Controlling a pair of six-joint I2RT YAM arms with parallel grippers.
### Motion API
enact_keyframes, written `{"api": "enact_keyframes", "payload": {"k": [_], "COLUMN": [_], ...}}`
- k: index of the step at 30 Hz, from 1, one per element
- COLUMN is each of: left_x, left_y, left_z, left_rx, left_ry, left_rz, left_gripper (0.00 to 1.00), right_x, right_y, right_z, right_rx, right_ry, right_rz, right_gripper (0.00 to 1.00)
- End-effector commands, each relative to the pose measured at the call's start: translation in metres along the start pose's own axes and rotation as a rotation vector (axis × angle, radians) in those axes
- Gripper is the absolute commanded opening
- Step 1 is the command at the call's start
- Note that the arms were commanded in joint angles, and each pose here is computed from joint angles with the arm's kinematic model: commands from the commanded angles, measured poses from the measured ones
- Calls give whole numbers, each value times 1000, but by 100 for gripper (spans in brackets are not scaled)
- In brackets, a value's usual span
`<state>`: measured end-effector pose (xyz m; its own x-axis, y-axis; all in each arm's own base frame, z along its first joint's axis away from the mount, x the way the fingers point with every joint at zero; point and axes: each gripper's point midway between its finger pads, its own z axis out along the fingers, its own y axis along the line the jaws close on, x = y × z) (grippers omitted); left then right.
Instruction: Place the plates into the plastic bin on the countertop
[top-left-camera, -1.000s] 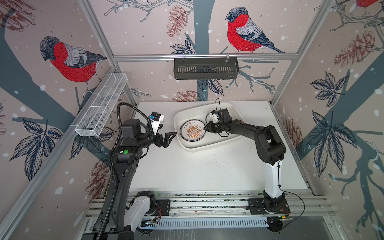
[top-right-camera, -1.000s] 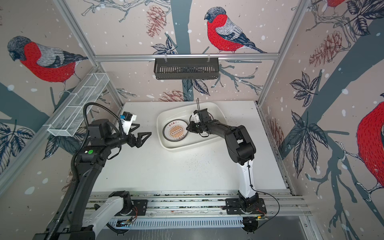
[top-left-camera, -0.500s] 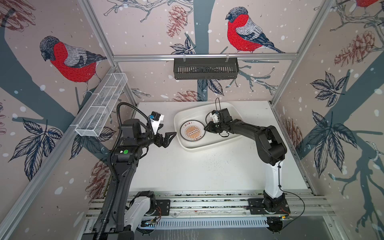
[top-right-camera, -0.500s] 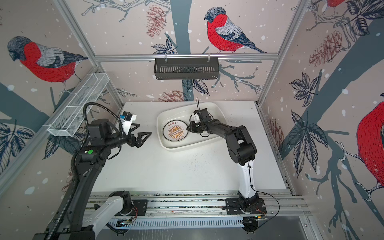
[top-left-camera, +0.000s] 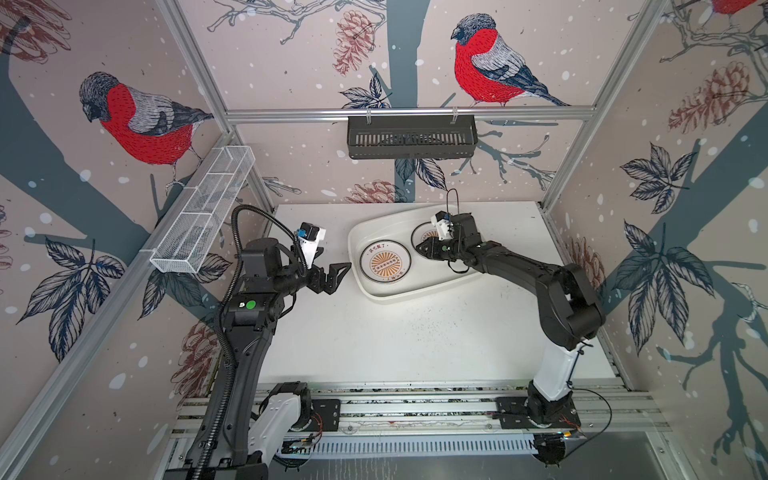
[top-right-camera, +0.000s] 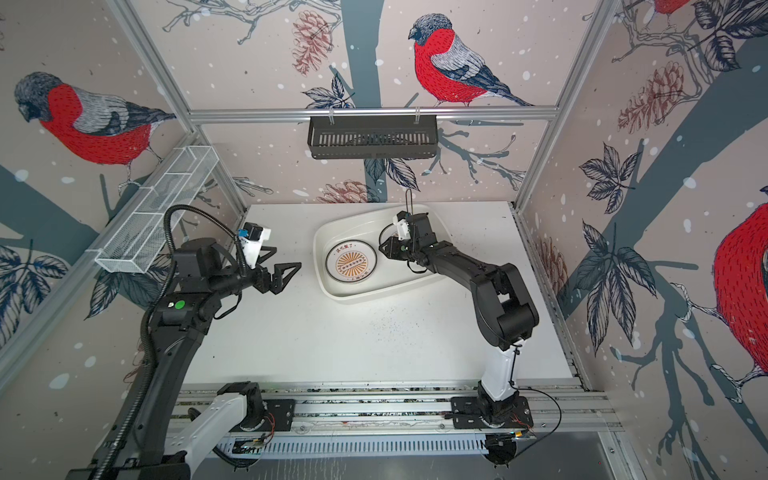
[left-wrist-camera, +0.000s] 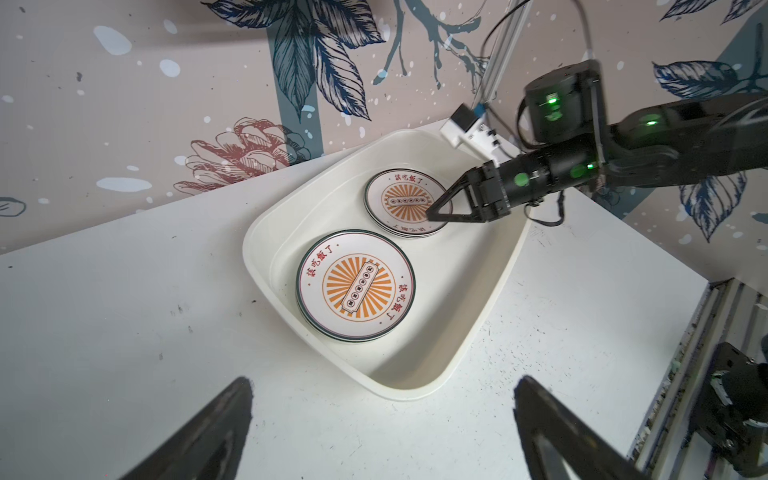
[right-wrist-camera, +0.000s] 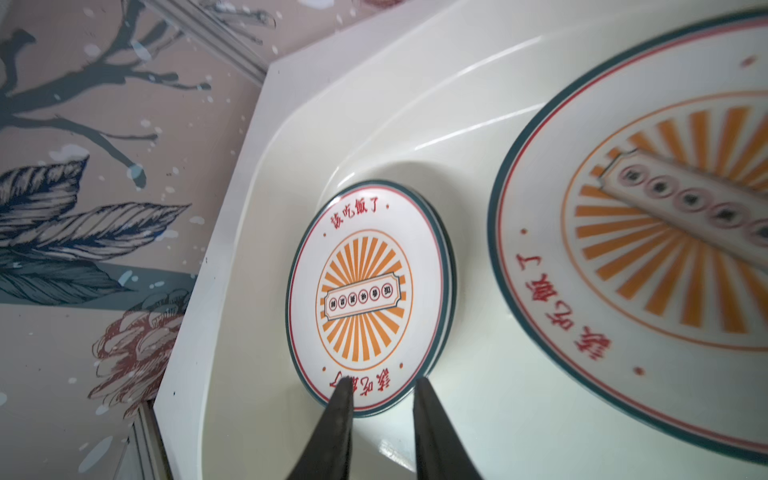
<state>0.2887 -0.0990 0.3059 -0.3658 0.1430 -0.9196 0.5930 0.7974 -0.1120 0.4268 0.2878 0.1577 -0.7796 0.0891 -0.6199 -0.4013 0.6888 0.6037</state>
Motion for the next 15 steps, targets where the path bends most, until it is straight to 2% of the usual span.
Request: {"api": "enact_keyframes", "payload": {"k": [1, 4, 11, 15], "left_x": [-7, -7, 28, 48], "left_y": [21, 34, 67, 89], "left_z": [1, 5, 19, 21], "left_rx": [-107, -161, -306, -423], "left_ry": [-20, -21, -25, -50], "left_rz": [5, -8, -84, -144], "left_gripper": [97, 97, 97, 97], "right_x": [-38, -51, -61, -56], "right_y": [6, -6, -53, -85], "right_z": [-33, -69, -149, -187], "right_rx": [12, 57, 213, 299], "right_ry": [-181, -261, -435, -510], "right_rz": [-109, -140, -157, -127], "right_gripper": [32, 35, 45, 68]}}
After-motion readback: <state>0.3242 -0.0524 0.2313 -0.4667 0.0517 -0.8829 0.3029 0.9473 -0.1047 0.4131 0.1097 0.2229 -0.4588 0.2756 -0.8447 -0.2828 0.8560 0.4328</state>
